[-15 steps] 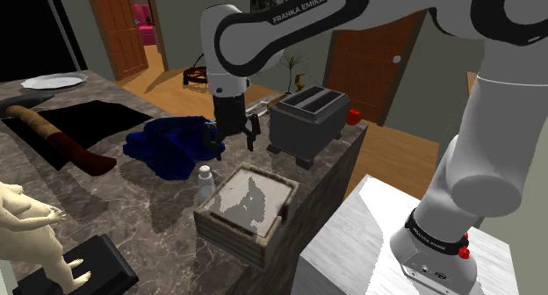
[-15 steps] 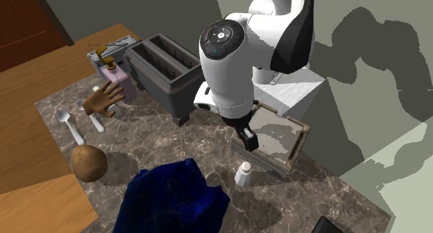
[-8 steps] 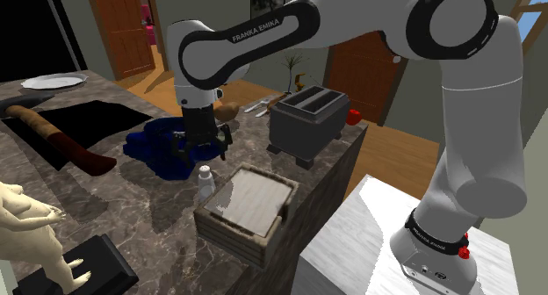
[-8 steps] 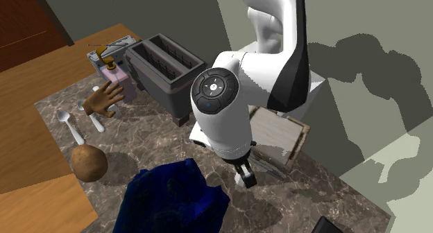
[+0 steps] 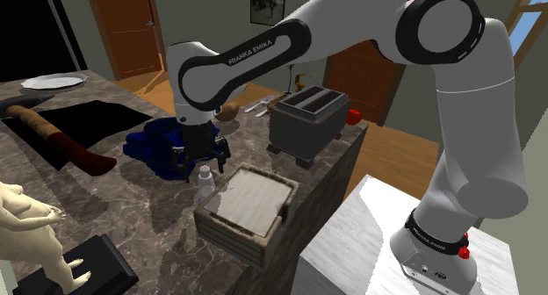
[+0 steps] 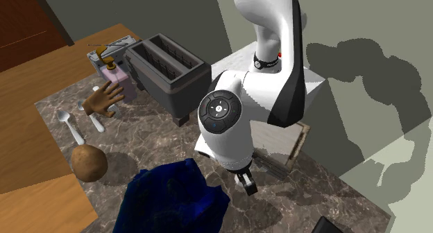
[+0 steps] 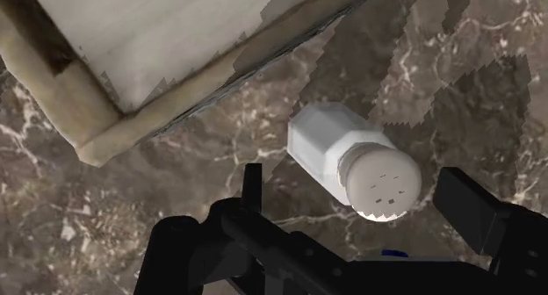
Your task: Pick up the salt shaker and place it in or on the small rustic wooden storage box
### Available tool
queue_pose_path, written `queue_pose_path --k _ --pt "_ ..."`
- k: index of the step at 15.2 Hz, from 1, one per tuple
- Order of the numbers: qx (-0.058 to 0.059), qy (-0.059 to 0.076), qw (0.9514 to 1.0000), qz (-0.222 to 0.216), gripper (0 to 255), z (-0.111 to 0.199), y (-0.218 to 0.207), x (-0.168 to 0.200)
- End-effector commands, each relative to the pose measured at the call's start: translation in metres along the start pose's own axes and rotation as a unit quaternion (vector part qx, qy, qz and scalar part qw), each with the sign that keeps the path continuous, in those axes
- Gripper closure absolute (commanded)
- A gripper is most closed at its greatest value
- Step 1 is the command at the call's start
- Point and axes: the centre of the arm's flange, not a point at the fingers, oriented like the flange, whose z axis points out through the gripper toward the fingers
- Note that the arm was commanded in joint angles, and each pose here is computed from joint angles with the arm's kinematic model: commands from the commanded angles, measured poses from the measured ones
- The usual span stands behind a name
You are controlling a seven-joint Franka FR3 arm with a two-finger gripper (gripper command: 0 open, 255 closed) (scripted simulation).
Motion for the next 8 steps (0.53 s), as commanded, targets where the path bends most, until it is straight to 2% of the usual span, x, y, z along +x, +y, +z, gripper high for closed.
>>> queue_pose_path --k 1,7,8 --pt "0.000 0.000 1.0000 0.000 0 0.0035 -0.0004 0.0002" --pt "0.000 0.000 1.0000 0.000 0 0.0035 -0.0005 0.0002" --pt "0.000 0.000 1.0000 0.000 255 0.0035 -0.0005 0.0002"
